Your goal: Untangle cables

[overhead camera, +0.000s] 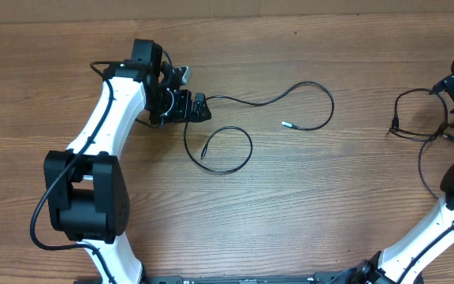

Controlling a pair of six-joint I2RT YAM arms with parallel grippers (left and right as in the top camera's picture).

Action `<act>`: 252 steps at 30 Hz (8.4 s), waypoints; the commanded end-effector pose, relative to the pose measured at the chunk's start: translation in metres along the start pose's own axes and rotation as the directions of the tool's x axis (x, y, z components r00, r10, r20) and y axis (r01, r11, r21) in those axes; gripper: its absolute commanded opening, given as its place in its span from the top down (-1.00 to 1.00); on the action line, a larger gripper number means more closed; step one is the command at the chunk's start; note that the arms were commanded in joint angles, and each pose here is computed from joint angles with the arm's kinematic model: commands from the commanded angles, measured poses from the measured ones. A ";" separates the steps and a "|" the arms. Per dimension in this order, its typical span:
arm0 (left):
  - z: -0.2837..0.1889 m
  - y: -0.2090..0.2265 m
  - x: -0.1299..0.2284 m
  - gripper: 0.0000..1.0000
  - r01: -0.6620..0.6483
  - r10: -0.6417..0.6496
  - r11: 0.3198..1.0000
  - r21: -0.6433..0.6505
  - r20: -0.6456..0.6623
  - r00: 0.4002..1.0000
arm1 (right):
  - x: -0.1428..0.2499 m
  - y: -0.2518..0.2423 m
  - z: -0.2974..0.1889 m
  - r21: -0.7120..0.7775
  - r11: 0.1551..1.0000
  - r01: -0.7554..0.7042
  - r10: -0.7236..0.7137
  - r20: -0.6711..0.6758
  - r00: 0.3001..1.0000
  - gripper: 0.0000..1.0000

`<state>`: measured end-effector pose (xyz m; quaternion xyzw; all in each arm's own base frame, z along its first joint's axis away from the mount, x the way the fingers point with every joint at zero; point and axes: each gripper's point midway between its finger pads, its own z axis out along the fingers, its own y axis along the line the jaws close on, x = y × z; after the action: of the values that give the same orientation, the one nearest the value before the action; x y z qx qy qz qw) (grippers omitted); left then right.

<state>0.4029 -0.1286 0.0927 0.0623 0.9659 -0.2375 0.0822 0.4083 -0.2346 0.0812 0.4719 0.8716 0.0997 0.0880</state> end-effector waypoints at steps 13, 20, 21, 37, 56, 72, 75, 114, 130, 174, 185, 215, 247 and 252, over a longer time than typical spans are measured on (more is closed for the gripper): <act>0.010 0.011 -0.005 -0.82 0.114 -0.106 0.975 -0.192 0.051 0.993 | 0.059 0.092 0.002 -0.130 0.976 0.174 -0.185 -0.082 0.979 -0.99; 0.014 0.003 -0.008 -1.00 0.087 -0.076 0.978 -0.191 0.062 0.995 | 0.077 0.121 0.007 -0.149 0.958 0.246 -0.259 -0.075 0.963 -1.00; 0.014 0.003 -0.009 -0.99 0.085 -0.074 0.978 -0.191 0.063 0.995 | 0.078 0.123 0.008 -0.150 0.956 0.251 -0.264 -0.075 0.962 -1.00; 0.006 0.027 -0.051 -0.99 0.077 0.007 0.940 -0.333 0.246 0.969 | 0.080 0.125 0.008 -0.152 0.954 0.257 -0.270 -0.074 0.960 -1.00; 0.064 0.053 -0.037 -0.83 0.077 -0.014 0.935 -0.347 0.180 0.984 | 0.080 0.125 0.008 -0.152 0.954 0.257 -0.270 -0.074 0.960 -1.00; 0.065 0.050 -0.038 0.10 0.058 0.003 0.939 -0.339 0.175 0.985 | 0.080 0.125 0.008 -0.152 0.954 0.257 -0.270 -0.074 0.960 -1.00; 0.066 0.047 -0.040 0.10 0.029 0.030 0.945 -0.326 0.175 0.984 | 0.080 0.125 0.008 -0.152 0.954 0.257 -0.270 -0.074 0.960 -1.00; 0.083 0.025 -0.051 0.85 -0.128 0.185 0.947 -0.294 0.175 0.967 | 0.080 0.125 0.008 -0.152 0.954 0.257 -0.270 -0.074 0.960 -1.00; 0.066 0.015 -0.055 0.92 -0.119 0.171 0.956 -0.268 0.180 0.969 | 0.080 0.125 0.008 -0.152 0.954 0.257 -0.270 -0.074 0.960 -0.99; 0.043 0.008 -0.058 0.92 -0.201 0.235 0.907 -0.371 0.049 0.971 | 0.080 0.125 0.008 -0.152 0.954 0.257 -0.270 -0.074 0.960 -1.00; -0.073 -0.064 -0.039 0.92 -0.153 0.200 0.957 -0.248 0.180 0.963 | 0.080 0.125 0.008 -0.152 0.954 0.257 -0.270 -0.074 0.960 -1.00; -0.179 -0.190 -0.034 0.92 -0.286 0.099 0.731 0.620 0.318 0.943 | 0.168 0.162 0.029 -0.263 0.893 0.365 -0.428 -0.245 0.870 -1.00; -0.206 -0.194 -0.027 0.92 -0.271 0.079 0.616 0.740 0.285 0.955 | 0.319 0.289 0.066 -0.411 0.667 0.621 -0.707 -0.090 0.701 -0.22; -0.206 -0.194 -0.027 0.92 -0.264 0.075 0.617 0.741 0.279 0.957 | 0.326 0.304 0.070 -0.372 0.629 0.682 -0.735 0.001 0.678 -0.77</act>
<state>0.3820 -0.2045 0.3437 0.1416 0.7578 -0.6144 0.1679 0.4924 0.2030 0.0831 0.0656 0.9532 0.2678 0.1239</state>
